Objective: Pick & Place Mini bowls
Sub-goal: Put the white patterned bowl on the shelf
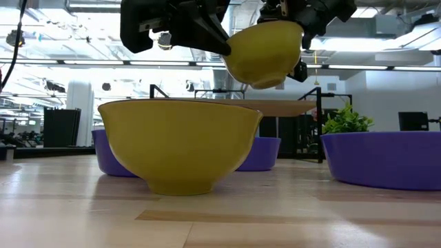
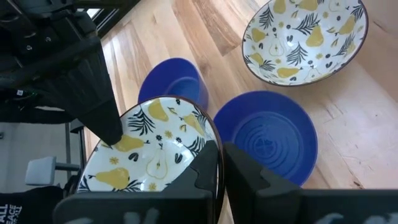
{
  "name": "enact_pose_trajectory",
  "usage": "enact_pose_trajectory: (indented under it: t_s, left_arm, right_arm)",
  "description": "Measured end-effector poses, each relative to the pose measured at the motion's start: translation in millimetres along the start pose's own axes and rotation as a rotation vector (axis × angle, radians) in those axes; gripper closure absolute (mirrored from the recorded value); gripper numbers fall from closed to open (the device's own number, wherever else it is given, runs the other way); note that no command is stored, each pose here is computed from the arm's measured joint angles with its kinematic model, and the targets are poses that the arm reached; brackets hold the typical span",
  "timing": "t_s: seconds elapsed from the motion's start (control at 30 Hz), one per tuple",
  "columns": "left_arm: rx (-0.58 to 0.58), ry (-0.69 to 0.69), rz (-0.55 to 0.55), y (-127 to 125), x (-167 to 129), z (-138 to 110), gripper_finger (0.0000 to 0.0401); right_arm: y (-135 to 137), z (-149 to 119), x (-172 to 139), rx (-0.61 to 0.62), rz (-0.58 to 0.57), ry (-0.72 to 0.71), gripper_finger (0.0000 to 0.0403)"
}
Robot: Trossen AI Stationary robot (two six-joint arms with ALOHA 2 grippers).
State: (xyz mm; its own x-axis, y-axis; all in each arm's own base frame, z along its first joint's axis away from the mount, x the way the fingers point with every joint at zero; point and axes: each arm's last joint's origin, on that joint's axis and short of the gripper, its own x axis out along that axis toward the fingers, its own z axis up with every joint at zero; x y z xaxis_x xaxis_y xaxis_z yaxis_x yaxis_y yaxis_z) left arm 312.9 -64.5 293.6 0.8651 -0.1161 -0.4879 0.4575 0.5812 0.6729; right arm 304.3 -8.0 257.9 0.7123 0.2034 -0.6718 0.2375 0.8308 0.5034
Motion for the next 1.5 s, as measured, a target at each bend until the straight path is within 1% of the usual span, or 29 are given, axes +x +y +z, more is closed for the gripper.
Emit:
enact_pose_trajectory:
  t_s: [0.67,0.77,0.97,1.07,1.2,1.5]
  left_arm:
    - [-0.010,0.003,0.002,0.2,0.0,-0.3,0.0384]
    - [-0.012,0.005,0.002,0.0,0.1,-0.5,0.0384]
    - [-0.018,0.013,0.003,0.0,0.2,-1.3,0.0384]
    - [-0.018,0.014,0.004,0.1,0.2,-1.5,0.0385]
    - [-0.018,0.014,0.003,0.1,0.2,-1.5,0.0385]
    - [-0.026,0.020,0.007,0.4,0.2,-2.2,0.0385]
  right_arm:
    - [-0.1,-0.3,0.0,-0.007,-0.002,0.002,0.0389]
    - [0.1,-0.3,-0.1,-0.011,-0.001,0.002,0.0374]
    - [0.1,-0.6,-0.2,-0.010,-0.002,0.005,0.0326]
    - [0.1,-0.6,-0.2,-0.010,-0.002,0.005,0.0311]
    - [0.1,-0.4,-0.2,-0.010,-0.002,0.003,0.0304]
    - [-9.6,5.6,-3.0,0.016,-0.017,-0.017,0.0305]
